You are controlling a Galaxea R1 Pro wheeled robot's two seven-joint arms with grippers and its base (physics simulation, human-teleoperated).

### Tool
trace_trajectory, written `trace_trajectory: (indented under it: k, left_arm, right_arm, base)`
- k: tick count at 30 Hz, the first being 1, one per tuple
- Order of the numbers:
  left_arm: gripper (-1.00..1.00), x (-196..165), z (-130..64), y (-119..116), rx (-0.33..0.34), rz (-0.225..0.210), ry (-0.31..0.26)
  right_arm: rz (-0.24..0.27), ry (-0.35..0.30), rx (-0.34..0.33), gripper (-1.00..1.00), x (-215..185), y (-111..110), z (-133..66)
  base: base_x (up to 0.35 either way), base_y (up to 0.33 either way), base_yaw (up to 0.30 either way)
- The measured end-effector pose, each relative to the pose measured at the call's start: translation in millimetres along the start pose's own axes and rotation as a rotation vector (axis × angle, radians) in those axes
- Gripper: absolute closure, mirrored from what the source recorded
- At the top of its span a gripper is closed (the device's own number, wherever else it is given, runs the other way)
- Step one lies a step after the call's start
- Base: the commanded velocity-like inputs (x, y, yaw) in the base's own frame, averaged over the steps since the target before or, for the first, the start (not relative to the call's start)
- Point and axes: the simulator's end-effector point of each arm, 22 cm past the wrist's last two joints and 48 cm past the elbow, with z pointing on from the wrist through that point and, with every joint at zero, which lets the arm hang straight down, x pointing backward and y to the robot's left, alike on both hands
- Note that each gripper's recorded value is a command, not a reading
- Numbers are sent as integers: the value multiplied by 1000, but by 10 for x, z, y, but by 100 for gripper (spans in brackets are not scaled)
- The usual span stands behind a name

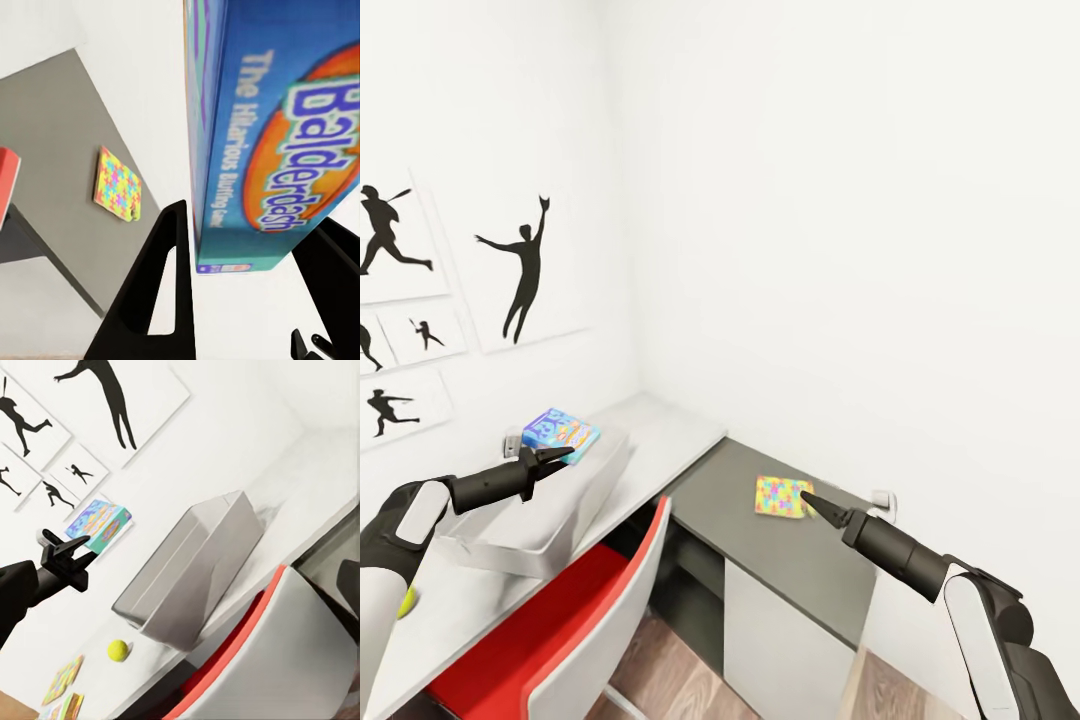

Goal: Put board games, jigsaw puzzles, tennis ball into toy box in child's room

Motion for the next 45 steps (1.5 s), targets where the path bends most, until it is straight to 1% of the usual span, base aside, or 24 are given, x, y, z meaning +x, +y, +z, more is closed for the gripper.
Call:
trace_trajectory:
  k: [8, 12, 37, 45]
  left_arm:
    - [100, 1, 2, 2, -1, 0, 0]
    - [100, 3, 3, 0, -1, 1, 1]
    - [100, -4, -1, -17, 5, -1, -2]
    - [100, -5, 0, -21, 7, -2, -2]
  right_arm:
    - [1, 0, -1, -100, 1, 2, 1]
    - [1, 0, -1, -100, -1, 4, 0]
    - [0, 0, 1, -100, -1, 3, 1]
    - [0, -1, -1, -100, -2, 6, 1]
  base:
    - [320, 26, -6]
    - [284, 26, -167]
    - [209, 10, -16]
    - [150, 5, 0]
